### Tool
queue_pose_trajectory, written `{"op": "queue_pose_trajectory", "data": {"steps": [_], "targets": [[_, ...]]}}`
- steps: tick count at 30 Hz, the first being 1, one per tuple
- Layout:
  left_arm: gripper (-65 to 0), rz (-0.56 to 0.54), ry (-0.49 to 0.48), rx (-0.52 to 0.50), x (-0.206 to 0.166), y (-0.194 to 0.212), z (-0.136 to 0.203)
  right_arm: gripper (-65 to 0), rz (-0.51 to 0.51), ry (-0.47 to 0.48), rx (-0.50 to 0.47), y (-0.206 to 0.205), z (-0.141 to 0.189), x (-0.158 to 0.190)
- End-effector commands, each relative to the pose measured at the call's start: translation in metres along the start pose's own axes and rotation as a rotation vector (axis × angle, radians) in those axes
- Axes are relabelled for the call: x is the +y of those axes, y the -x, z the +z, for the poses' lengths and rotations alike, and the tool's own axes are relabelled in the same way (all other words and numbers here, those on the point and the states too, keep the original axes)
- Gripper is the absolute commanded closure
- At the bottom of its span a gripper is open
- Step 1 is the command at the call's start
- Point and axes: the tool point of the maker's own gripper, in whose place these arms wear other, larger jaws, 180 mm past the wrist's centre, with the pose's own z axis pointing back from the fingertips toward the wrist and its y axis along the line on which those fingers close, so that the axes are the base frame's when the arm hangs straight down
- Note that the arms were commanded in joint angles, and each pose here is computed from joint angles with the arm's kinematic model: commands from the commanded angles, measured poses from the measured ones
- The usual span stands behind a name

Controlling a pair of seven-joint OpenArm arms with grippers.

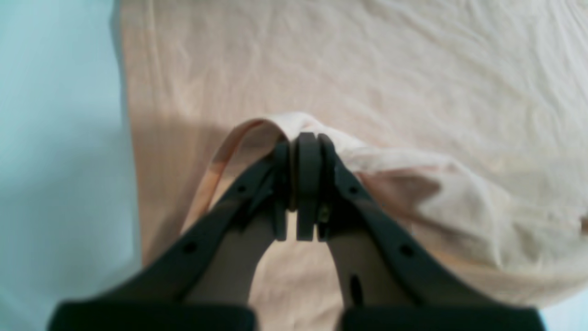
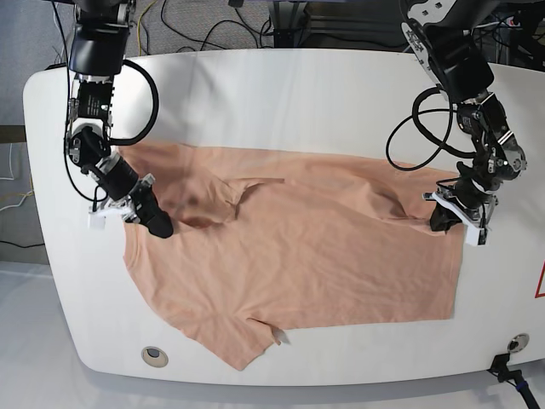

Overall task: Fold the T-shirt properly
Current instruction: 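Drag the held edges with both grippers across the shirt toward the hem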

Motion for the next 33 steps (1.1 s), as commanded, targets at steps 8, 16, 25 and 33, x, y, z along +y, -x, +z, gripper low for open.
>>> {"op": "queue_pose_trajectory", "data": {"steps": [8,16,25,33], "targets": [[0.0,0.012,-0.025,-0.067,0.027,-0.013,0.005,0.0,0.112,-0.009,-0.031,-0.029,-0.017,0.023],[0.0,-0.022,-0.011,-0.081,0.023,-0.026,0.001,0.0,0.147,0.028,-0.019,-0.025,-0.019,0.016],[-9.5,-0.033,-0.008,-0.084,0.022,-0.029,0.001,0.0,0.202,0.056,-0.023,-0.032,-0.022,0.017],[-10.7,-0.052,-0.028,-0.08,0.032,-0.032,0.007,-26.2,0.298,0.101,-0.028,-0.047,-0.031,0.025]]}}
